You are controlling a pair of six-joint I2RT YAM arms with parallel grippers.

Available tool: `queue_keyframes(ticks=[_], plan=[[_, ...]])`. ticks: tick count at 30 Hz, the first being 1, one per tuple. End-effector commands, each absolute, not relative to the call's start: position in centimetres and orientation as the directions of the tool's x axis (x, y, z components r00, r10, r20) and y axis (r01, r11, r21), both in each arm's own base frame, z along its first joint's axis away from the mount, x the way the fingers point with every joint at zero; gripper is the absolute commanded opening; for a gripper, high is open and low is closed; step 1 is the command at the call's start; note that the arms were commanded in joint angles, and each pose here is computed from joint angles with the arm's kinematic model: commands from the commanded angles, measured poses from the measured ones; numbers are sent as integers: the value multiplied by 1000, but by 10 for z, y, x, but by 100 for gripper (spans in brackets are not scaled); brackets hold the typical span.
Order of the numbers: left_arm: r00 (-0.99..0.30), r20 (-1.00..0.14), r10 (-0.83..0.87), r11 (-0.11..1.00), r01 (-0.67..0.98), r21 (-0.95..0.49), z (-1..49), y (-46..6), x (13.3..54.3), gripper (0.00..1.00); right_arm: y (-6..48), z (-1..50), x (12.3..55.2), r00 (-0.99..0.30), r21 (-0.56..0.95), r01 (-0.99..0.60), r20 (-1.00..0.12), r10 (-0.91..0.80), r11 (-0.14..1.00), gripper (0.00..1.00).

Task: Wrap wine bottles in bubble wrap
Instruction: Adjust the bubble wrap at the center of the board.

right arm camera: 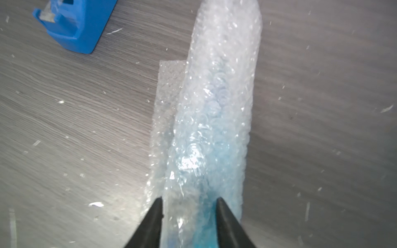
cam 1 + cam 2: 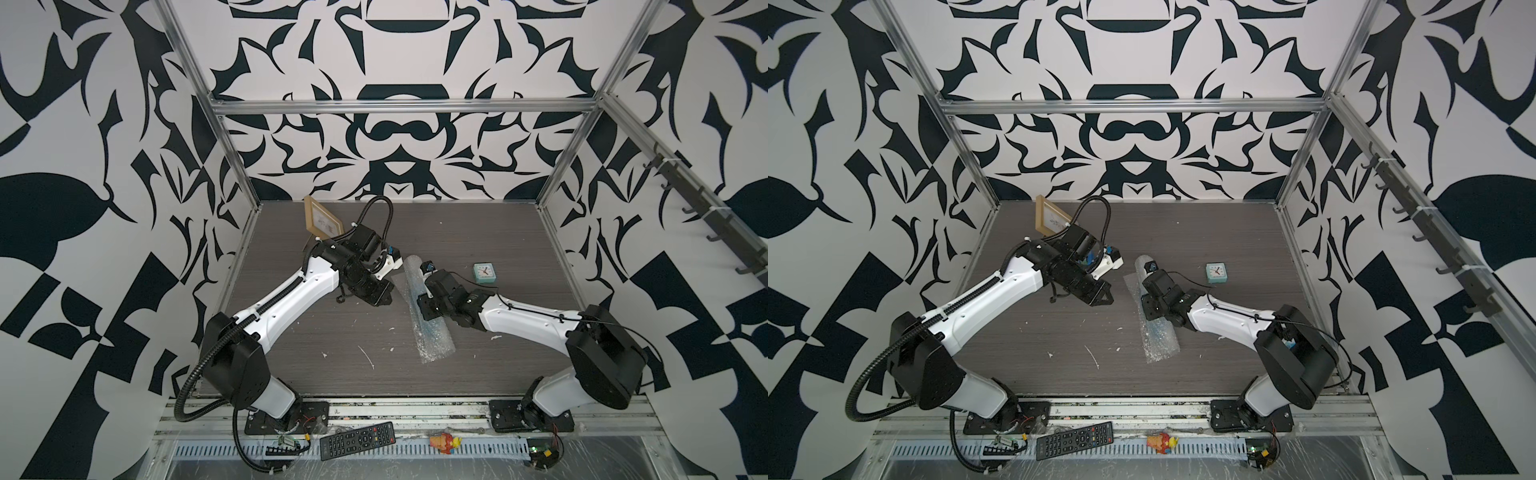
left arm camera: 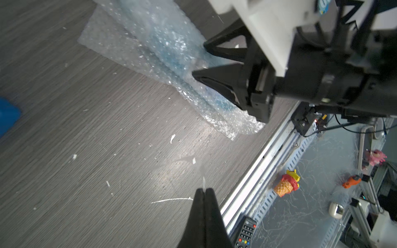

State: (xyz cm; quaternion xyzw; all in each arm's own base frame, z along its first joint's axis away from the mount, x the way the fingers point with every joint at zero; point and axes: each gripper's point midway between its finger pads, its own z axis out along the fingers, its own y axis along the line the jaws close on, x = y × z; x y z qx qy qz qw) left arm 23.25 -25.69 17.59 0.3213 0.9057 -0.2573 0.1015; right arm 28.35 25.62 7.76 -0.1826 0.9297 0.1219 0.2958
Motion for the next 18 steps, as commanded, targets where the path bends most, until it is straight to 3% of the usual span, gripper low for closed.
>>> queue_keyframes(ticks=[1, 5, 9, 14, 18], plan=[[-817, -341, 465, 729, 572, -376, 176, -236, 232, 0, 256, 72, 250, -806, 99, -454, -471, -360, 886, 55], [-838, -347, 420, 770, 532, -353, 174, -216, 229, 0, 254, 93, 251, -769, -56, -443, -489, -412, 895, 66], [-852, -361, 379, 796, 499, -343, 173, -197, 225, 0, 235, 99, 255, -826, -164, -312, -441, -352, 936, 72], [-843, -388, 374, 795, 506, -334, 174, -186, 213, 0, 247, 119, 252, -828, -1, -262, -513, -226, 965, 72], [-836, -392, 383, 789, 517, -331, 170, -183, 207, 0, 238, 145, 256, -790, 46, -219, -595, -149, 975, 61]])
